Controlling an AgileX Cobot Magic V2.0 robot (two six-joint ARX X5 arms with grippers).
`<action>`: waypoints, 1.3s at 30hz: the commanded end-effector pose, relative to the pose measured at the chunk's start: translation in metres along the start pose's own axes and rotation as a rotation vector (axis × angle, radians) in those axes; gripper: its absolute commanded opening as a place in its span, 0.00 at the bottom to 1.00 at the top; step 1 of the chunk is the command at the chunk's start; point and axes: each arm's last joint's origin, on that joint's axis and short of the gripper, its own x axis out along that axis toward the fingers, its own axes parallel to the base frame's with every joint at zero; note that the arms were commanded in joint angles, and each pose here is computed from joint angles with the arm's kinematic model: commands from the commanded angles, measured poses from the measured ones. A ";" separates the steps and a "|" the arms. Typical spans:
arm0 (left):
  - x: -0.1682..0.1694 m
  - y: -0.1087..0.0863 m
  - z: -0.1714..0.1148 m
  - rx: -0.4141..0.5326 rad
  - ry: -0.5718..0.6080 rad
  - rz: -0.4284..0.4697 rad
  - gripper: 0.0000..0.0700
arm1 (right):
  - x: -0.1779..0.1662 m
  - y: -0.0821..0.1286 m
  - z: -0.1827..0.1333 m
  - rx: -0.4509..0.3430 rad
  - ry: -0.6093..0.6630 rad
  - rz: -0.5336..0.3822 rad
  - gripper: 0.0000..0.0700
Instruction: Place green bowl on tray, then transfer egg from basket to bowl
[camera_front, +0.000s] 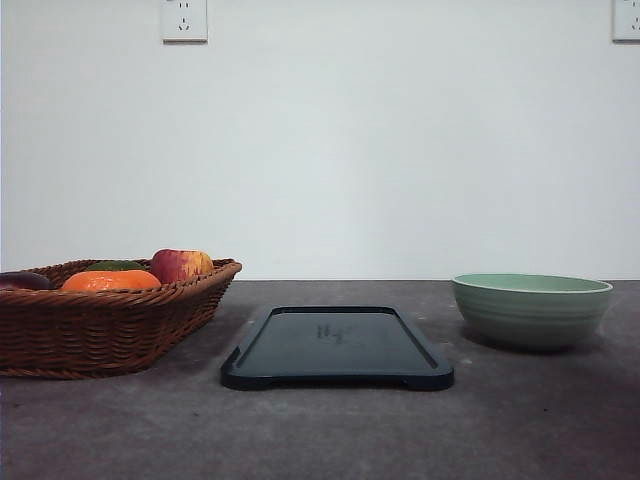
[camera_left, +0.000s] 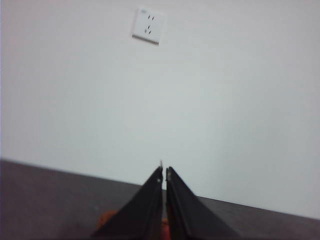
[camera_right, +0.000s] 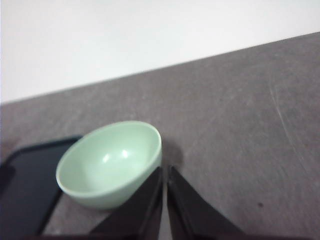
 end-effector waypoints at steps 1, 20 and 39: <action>0.000 0.002 -0.004 -0.159 0.023 0.025 0.00 | 0.000 0.002 0.004 0.040 -0.041 0.020 0.01; 0.026 -0.006 0.029 -0.225 0.355 0.195 0.00 | -0.002 0.026 0.083 0.000 -0.066 0.032 0.01; 0.110 -0.007 0.052 -0.030 0.889 0.101 0.00 | 0.083 0.035 0.097 -0.079 0.474 0.136 0.01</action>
